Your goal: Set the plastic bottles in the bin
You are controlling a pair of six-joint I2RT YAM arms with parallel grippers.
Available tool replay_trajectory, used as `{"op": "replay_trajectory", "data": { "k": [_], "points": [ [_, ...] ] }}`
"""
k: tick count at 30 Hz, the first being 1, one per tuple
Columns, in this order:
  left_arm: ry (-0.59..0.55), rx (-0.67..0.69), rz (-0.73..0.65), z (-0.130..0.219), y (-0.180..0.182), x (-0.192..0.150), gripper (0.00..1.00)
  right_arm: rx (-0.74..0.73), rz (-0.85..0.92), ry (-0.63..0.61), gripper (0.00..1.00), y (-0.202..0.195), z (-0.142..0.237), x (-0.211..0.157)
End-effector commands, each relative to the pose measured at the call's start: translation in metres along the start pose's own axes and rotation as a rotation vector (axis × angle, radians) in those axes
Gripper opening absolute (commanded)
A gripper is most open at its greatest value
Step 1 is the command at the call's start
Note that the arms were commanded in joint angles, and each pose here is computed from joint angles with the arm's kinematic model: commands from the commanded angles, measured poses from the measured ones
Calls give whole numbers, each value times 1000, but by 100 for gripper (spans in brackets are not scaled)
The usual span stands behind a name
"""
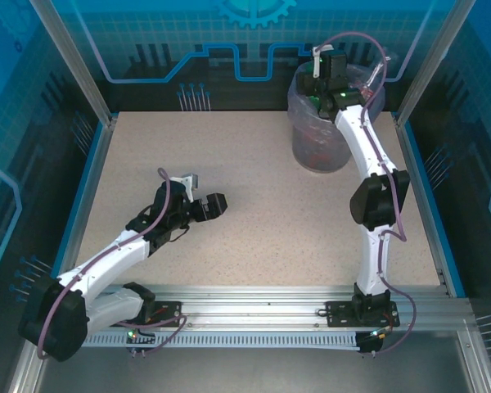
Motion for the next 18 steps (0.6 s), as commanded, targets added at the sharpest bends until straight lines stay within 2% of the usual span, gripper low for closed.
{"op": "replay_trajectory", "data": {
  "k": [1, 3, 5, 12, 18],
  "points": [
    [-2, 21, 17, 2, 6, -1, 99, 18, 13, 35, 87, 0, -1, -7],
    [-2, 20, 18, 1, 5, -1, 99, 33, 19, 19, 95, 3, 10, 4],
    [-1, 18, 20, 1, 5, -1, 99, 49, 25, -9, 97, 7, 24, 20],
    [3, 6, 25, -3, 3, 1, 99, 103, 36, -140, 99, 15, 91, 78],
    [11, -5, 29, -7, 1, 0, 99, 36, 56, -166, 98, -3, 128, 92]
  ]
}}
Point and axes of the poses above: each hand's point on the last joint's axis, 136 mm out from that joint toward the fingers, its own z axis back along the fingers, its own y axis along the line the jaws close on, x = y × z, the point moved 1 cm from there along z, back along the fingers, and after that the axes turned 10 degrees about -z, right-handed, at the moved point
